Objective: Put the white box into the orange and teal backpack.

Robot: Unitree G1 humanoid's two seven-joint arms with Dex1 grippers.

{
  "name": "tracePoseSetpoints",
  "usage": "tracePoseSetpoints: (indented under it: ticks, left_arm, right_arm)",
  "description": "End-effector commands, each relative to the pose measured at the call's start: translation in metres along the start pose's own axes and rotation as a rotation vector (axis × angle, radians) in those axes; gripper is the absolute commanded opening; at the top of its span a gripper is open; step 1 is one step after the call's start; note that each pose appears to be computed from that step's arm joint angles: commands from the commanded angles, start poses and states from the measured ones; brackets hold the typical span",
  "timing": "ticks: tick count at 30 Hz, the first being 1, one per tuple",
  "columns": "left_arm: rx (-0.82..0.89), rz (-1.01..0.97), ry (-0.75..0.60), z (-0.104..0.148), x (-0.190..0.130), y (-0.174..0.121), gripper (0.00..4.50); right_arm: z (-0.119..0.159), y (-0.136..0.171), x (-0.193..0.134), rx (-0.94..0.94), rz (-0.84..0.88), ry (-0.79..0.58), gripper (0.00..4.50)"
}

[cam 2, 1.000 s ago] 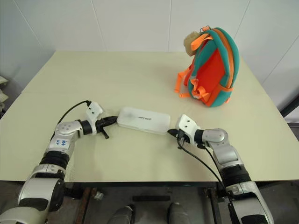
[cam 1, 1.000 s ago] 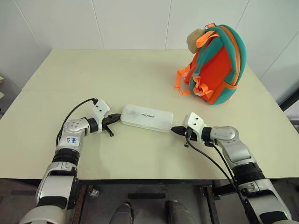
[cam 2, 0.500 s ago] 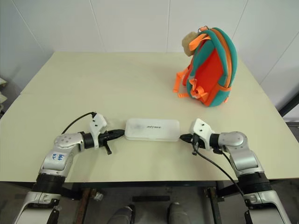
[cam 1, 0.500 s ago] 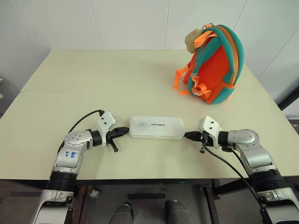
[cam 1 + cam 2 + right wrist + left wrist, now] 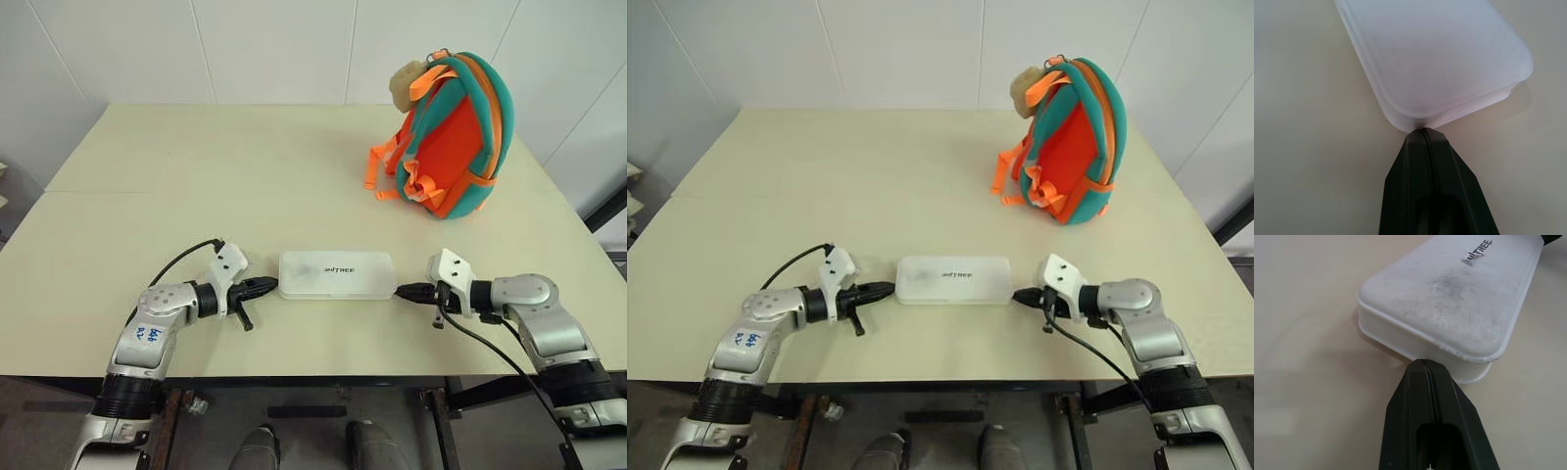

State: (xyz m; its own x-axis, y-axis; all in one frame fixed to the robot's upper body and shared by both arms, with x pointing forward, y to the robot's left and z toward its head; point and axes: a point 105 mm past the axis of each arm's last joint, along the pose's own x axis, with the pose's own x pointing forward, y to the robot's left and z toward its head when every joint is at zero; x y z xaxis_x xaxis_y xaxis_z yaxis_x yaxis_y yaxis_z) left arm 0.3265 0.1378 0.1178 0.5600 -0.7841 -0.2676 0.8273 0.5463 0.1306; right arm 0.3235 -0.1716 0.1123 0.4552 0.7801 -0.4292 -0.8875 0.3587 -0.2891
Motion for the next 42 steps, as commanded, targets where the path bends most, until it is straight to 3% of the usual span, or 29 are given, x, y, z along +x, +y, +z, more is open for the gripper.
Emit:
tracePoseSetpoints:
  ticks: [1, 7, 13, 14, 17, 22, 28, 30, 32, 35, 42]
  left_arm:
    - [0.017, -0.044, -0.033, 0.009, -0.001, -0.016, 0.0]
    - [-0.003, -0.028, -0.004, -0.002, -0.008, -0.019, 0.0]
    - [0.01, 0.025, 0.022, -0.006, -0.017, -0.007, 0.0]
    - [-0.012, 0.038, 0.02, -0.006, -0.021, -0.002, 0.0]
    - [-0.095, 0.062, 0.0, -0.001, -0.03, 0.01, 0.53]
    - [-0.339, -0.005, -0.017, -0.001, -0.037, 0.019, 2.09]
    - [-0.651, -0.14, -0.08, 0.017, -0.036, 0.031, 3.96]
    - [-0.695, -0.173, -0.101, 0.024, -0.033, 0.034, 4.45]
    - [-0.76, -0.195, -0.096, 0.025, -0.028, 0.036, 4.45]
    - [-0.992, -0.346, -0.08, 0.032, -0.02, 0.024, 4.45]
    - [-1.035, -0.368, 0.075, 0.021, -0.011, 0.013, 4.45]
  right_arm:
    - [0.013, 0.012, -0.004, -0.028, 0.04, -0.036, 0.01]
    - [0.012, 0.021, -0.009, 0.001, 0.042, -0.03, 0.01]
    - [0.009, 0.023, -0.015, 0.039, 0.039, -0.015, 0.01]
    - [0.008, 0.02, -0.02, 0.059, 0.029, -0.01, 0.18]
    - [0.009, 0.017, -0.032, 0.089, 0.046, 0.008, 0.81]
    - [0.02, -0.002, -0.045, 0.088, 0.044, 0.03, 2.5]
    - [0.022, -0.033, -0.042, 0.11, 0.023, 0.084, 4.49]
    - [0.022, -0.042, -0.037, 0.128, 0.014, 0.086, 4.5]
    - [0.02, -0.048, -0.032, 0.152, 0.013, 0.099, 4.5]
    - [0.021, -0.049, -0.022, 0.177, 0.052, 0.115, 4.5]
    - [0.029, -0.039, -0.011, 0.199, 0.134, 0.116, 4.5]
